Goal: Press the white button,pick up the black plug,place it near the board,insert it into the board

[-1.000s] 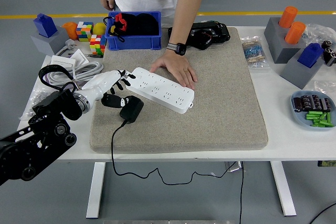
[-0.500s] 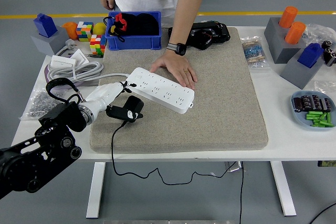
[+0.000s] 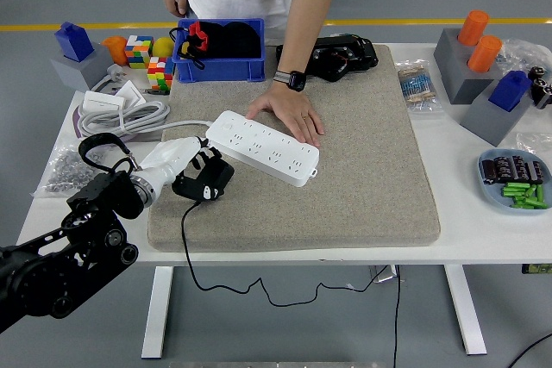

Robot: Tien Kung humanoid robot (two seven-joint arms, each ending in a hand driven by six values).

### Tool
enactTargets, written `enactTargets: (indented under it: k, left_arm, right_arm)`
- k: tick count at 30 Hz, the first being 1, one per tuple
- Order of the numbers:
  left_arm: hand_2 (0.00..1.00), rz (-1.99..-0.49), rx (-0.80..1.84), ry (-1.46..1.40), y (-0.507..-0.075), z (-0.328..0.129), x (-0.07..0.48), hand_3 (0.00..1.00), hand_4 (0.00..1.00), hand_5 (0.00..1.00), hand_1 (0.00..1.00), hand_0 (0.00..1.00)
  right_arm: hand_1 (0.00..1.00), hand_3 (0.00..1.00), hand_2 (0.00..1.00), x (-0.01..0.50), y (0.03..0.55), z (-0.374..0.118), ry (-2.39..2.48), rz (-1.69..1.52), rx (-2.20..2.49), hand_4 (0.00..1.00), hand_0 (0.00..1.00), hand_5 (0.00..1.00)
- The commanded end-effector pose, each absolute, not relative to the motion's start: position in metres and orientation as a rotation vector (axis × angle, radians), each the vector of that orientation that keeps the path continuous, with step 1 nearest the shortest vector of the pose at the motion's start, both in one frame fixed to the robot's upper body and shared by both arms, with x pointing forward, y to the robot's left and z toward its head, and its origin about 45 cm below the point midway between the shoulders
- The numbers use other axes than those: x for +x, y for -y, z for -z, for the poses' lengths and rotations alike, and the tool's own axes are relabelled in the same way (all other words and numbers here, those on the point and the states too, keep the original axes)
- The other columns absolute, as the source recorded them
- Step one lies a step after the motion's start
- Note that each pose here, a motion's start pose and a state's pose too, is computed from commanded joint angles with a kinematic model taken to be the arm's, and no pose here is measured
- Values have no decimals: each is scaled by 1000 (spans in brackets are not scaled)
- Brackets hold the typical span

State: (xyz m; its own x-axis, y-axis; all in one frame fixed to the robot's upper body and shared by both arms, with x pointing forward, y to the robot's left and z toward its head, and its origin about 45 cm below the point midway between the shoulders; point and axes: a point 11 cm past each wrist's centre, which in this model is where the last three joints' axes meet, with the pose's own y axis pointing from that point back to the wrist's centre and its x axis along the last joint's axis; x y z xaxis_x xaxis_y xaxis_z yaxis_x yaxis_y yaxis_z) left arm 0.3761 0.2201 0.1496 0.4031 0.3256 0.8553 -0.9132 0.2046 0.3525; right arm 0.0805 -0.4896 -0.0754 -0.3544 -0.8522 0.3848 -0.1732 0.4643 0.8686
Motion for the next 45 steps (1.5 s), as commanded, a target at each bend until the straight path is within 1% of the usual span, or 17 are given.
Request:
enactTargets:
  k: [3, 4, 10, 11, 15, 16, 22, 23, 33, 34, 35, 45]
  left_arm:
    - [469, -981, 1002, 722, -220, -148, 376, 583, 780, 15, 370, 186]
    - [410, -981, 1002, 722, -219, -148, 376, 578, 708, 2, 307, 142]
    - [410, -983, 992, 725, -219, -146, 375, 578, 708, 2, 307, 142]
    - [343, -986, 987, 733, -218, -148, 376, 547, 588, 2, 266, 101]
    - [343, -997, 964, 749, -216, -156, 378, 547, 588, 2, 266, 101]
    - [323, -1001, 956, 753, -215, -158, 380, 506, 476, 2, 250, 100]
    - [323, -1024, 912, 777, -208, -177, 390, 506, 476, 2, 250, 100]
    - [320, -1028, 907, 781, -207, -180, 393, 506, 447, 2, 249, 100]
    - [319, -1051, 880, 817, -192, -200, 418, 511, 447, 2, 248, 100]
    - [319, -1051, 881, 818, -190, -201, 420, 511, 447, 2, 248, 100]
    - [321, -1050, 884, 820, -189, -201, 422, 527, 468, 2, 249, 99]
    - [321, -1019, 949, 802, -181, -187, 433, 527, 469, 2, 248, 95]
  right_arm:
    - [568, 539, 608, 81, 489, 75, 1810, 939, 872, 666, 621, 339]
    - [568, 536, 606, 81, 489, 75, 1811, 939, 872, 664, 620, 341]
    - [568, 536, 606, 82, 489, 75, 1817, 933, 873, 664, 620, 341]
    - [566, 535, 605, 82, 490, 75, 1818, 930, 873, 663, 620, 336]
    - [566, 535, 605, 83, 490, 75, 1825, 924, 873, 663, 620, 336]
    - [563, 535, 604, 83, 490, 74, 1827, 922, 874, 661, 619, 340]
    - [563, 535, 604, 85, 491, 74, 1837, 915, 873, 661, 619, 340]
    - [561, 533, 602, 85, 491, 74, 1836, 914, 873, 660, 618, 342]
    - [561, 533, 602, 84, 492, 73, 1836, 912, 872, 659, 616, 340]
    - [561, 533, 602, 84, 492, 73, 1835, 911, 872, 659, 616, 340]
    - [559, 533, 598, 84, 492, 73, 1835, 911, 872, 657, 616, 337]
    - [561, 534, 598, 86, 492, 73, 1836, 909, 874, 653, 616, 333]
